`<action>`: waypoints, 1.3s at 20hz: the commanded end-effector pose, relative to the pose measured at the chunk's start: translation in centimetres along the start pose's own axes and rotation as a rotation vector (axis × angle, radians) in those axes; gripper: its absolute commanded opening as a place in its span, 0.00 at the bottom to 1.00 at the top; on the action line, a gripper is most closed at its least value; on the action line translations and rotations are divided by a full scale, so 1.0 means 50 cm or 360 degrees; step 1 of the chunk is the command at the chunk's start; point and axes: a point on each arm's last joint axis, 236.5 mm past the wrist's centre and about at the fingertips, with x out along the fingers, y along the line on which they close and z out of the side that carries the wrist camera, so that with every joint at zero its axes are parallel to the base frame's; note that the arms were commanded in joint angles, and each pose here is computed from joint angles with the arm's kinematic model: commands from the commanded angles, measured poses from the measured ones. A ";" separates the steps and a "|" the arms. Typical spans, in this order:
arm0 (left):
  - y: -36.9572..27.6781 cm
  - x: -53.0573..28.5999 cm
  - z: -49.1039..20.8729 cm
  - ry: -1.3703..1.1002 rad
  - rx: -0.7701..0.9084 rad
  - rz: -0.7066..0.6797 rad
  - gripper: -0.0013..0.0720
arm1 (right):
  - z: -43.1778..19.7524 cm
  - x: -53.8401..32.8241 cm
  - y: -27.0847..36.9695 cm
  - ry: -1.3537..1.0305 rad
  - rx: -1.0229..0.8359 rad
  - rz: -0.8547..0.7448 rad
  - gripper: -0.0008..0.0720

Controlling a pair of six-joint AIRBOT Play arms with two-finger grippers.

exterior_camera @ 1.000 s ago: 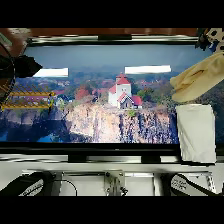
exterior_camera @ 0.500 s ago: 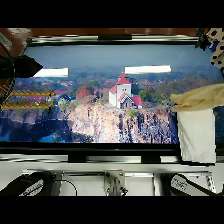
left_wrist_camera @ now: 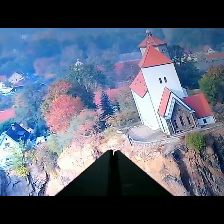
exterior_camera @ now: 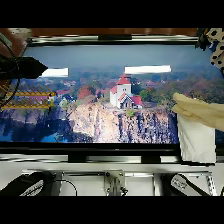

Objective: Fold the shirts.

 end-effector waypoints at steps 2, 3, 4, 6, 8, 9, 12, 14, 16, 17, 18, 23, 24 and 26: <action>-0.005 -0.007 -0.006 0.0015 0.0037 -0.0006 0.07 | -0.146 0.095 -0.070 0.0207 0.0233 -0.0110 0.10; -0.006 -0.010 -0.005 0.0010 0.0044 -0.0007 0.06 | -0.179 0.120 -0.080 0.0230 0.0312 -0.0112 0.10; -0.007 -0.012 -0.004 0.0007 0.0045 -0.0007 0.06 | -0.207 0.140 -0.085 0.0254 0.0378 -0.0111 0.10; -0.007 -0.012 -0.005 0.0008 0.0044 -0.0007 0.06 | -0.251 0.176 -0.066 0.0299 0.0452 -0.0033 0.10; -0.007 -0.012 -0.005 0.0007 0.0044 -0.0007 0.07 | -0.267 0.206 -0.050 0.0284 0.0494 0.0015 0.11; -0.007 -0.012 -0.005 0.0007 0.0044 -0.0007 0.06 | -0.273 0.220 -0.049 0.0281 0.0532 0.0013 0.11; -0.007 -0.012 -0.004 0.0007 0.0044 -0.0007 0.06 | -0.289 0.250 -0.048 0.0311 0.0604 0.0001 0.12; -0.007 -0.012 -0.004 0.0007 0.0043 -0.0007 0.06 | -0.281 0.254 -0.049 0.0281 0.0592 0.0004 0.65; -0.007 -0.012 -0.004 0.0007 0.0044 -0.0007 0.07 | -0.279 0.242 -0.049 0.0282 0.0515 0.0013 0.78; -0.007 -0.012 -0.004 0.0007 0.0043 -0.0007 0.07 | -0.275 0.228 -0.058 0.0269 0.0470 -0.0013 0.78; -0.007 -0.012 -0.004 0.0007 0.0039 -0.0007 0.06 | -0.265 0.211 -0.073 0.0238 0.0459 -0.0060 0.78; -0.013 -0.012 -0.004 0.0005 0.0030 -0.0029 0.07 | -0.147 0.035 -0.162 -0.0229 0.0475 -0.0311 0.78; -0.013 -0.011 -0.004 0.0005 0.0030 -0.0029 0.07 | -0.125 -0.004 -0.175 -0.0334 0.0462 -0.0351 0.78; -0.013 -0.011 -0.001 -0.0006 0.0030 -0.0028 0.07 | -0.063 -0.062 -0.145 -0.0565 0.0311 -0.0248 0.78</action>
